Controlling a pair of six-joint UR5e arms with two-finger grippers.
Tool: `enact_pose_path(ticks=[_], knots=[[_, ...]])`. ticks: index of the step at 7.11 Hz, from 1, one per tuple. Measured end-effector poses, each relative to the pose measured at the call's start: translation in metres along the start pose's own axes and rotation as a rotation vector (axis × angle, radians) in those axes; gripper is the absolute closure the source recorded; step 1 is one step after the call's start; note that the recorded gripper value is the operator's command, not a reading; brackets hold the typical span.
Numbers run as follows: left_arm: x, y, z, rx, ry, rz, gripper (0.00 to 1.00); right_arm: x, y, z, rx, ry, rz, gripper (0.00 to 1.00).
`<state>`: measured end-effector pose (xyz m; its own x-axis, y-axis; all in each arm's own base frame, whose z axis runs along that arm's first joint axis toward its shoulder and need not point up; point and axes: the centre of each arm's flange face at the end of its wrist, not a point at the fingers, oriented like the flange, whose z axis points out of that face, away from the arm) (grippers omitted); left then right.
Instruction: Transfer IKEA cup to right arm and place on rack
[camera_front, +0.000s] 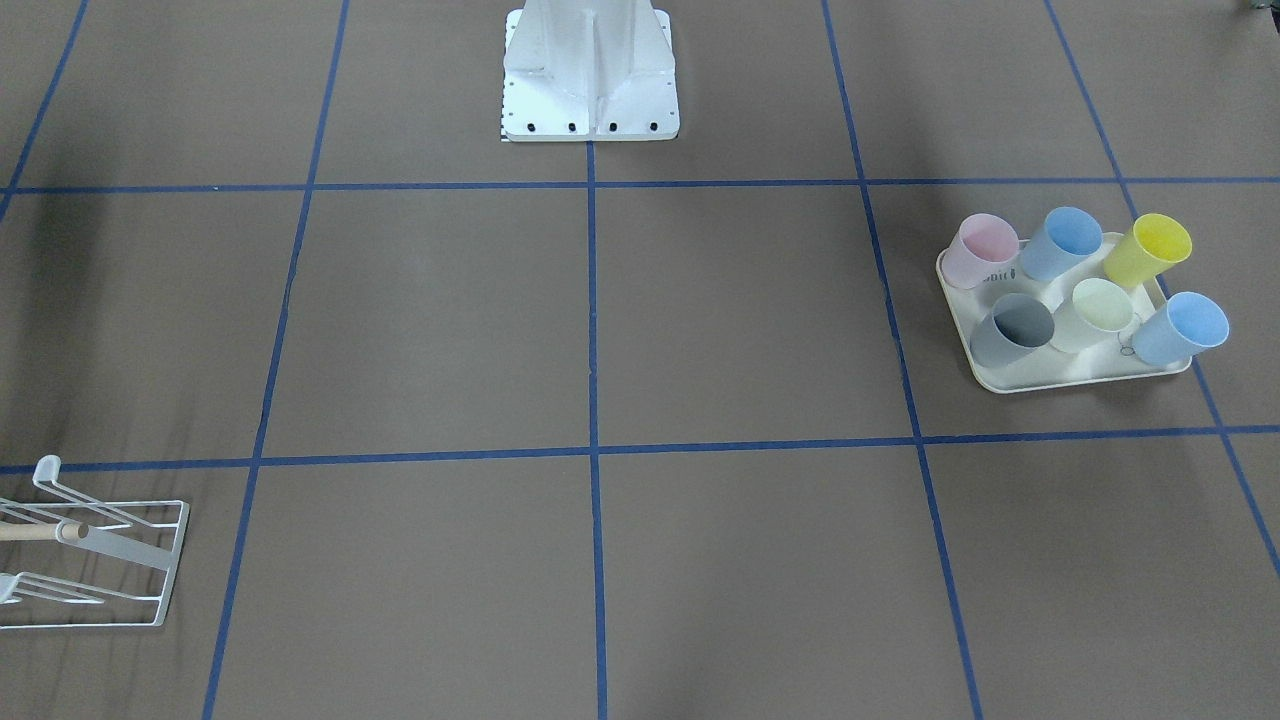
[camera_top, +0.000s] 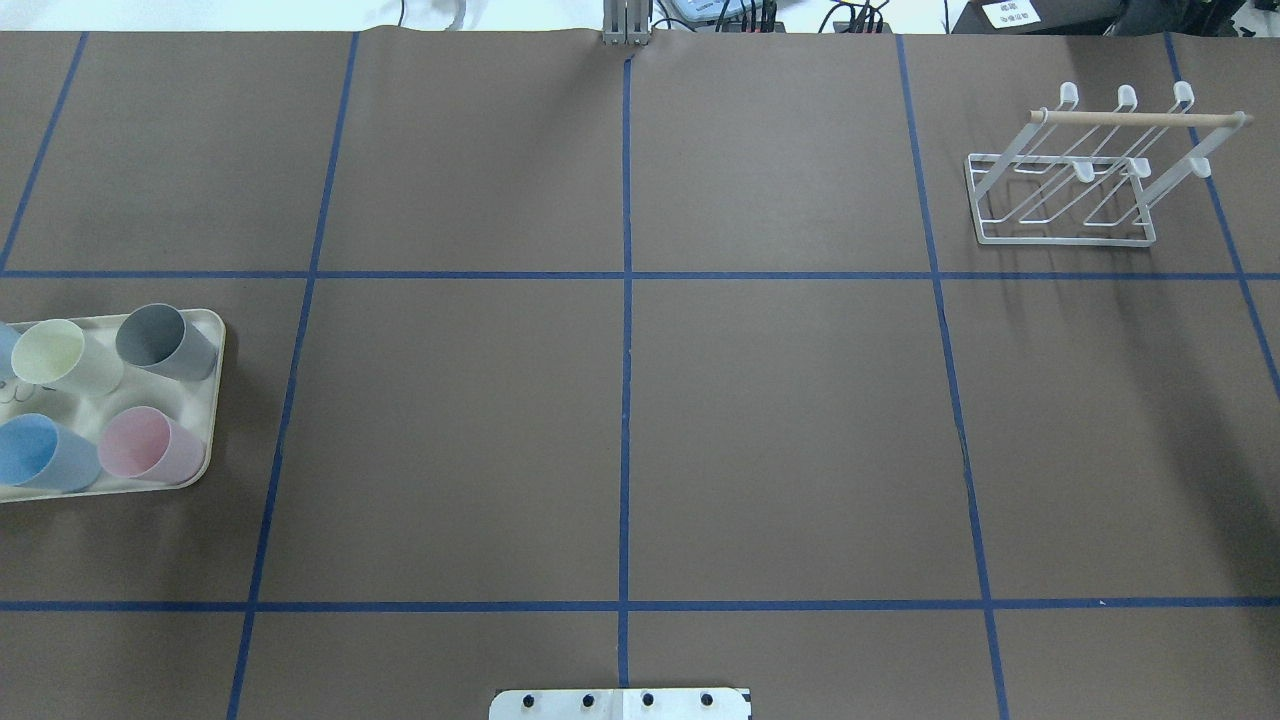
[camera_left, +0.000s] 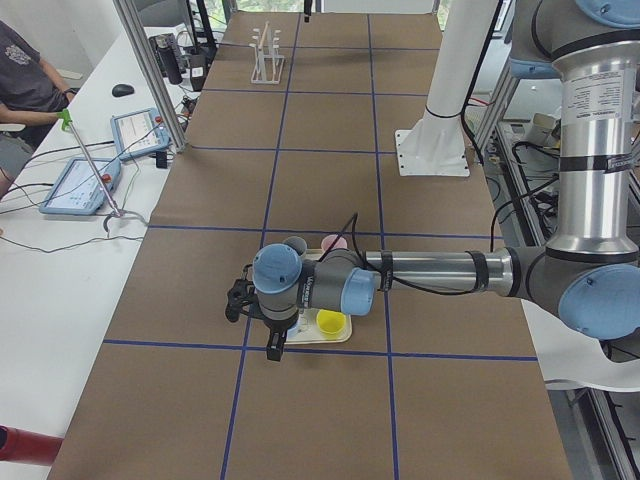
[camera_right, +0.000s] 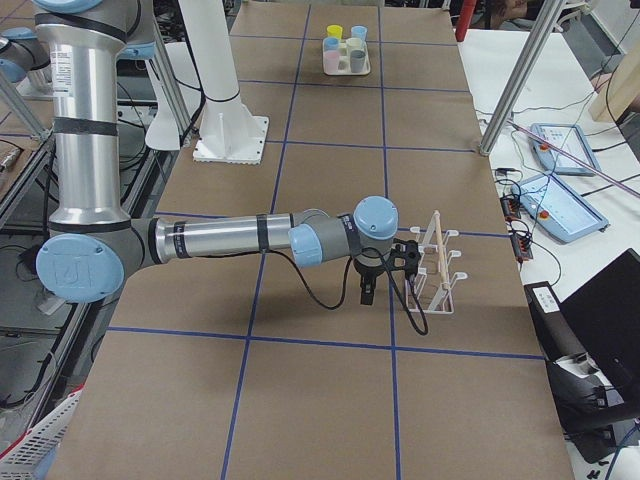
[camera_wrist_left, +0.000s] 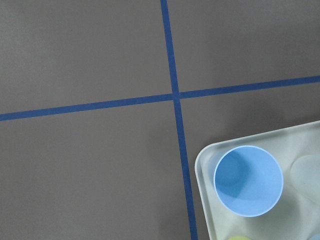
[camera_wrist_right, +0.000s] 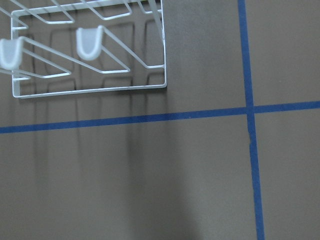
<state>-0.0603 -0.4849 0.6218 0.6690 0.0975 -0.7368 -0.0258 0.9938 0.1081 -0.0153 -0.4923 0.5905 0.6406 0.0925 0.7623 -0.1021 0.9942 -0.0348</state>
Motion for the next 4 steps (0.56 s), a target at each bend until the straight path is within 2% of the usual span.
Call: enact_pose_path(ticks=[2, 4], knots=[[0.0142, -0.0049, -0.0165, -0.004, 0.009, -0.005, 0.0, 0.0034, 0.0041, 0.001, -0.006, 0.005, 0.008, 0.01], [0.0119, 0.0034, -0.013, -0.014, 0.014, -0.011, 0.0, 0.0017, 0.0032, 0.002, -0.002, 0.009, 0.0, 0.01]])
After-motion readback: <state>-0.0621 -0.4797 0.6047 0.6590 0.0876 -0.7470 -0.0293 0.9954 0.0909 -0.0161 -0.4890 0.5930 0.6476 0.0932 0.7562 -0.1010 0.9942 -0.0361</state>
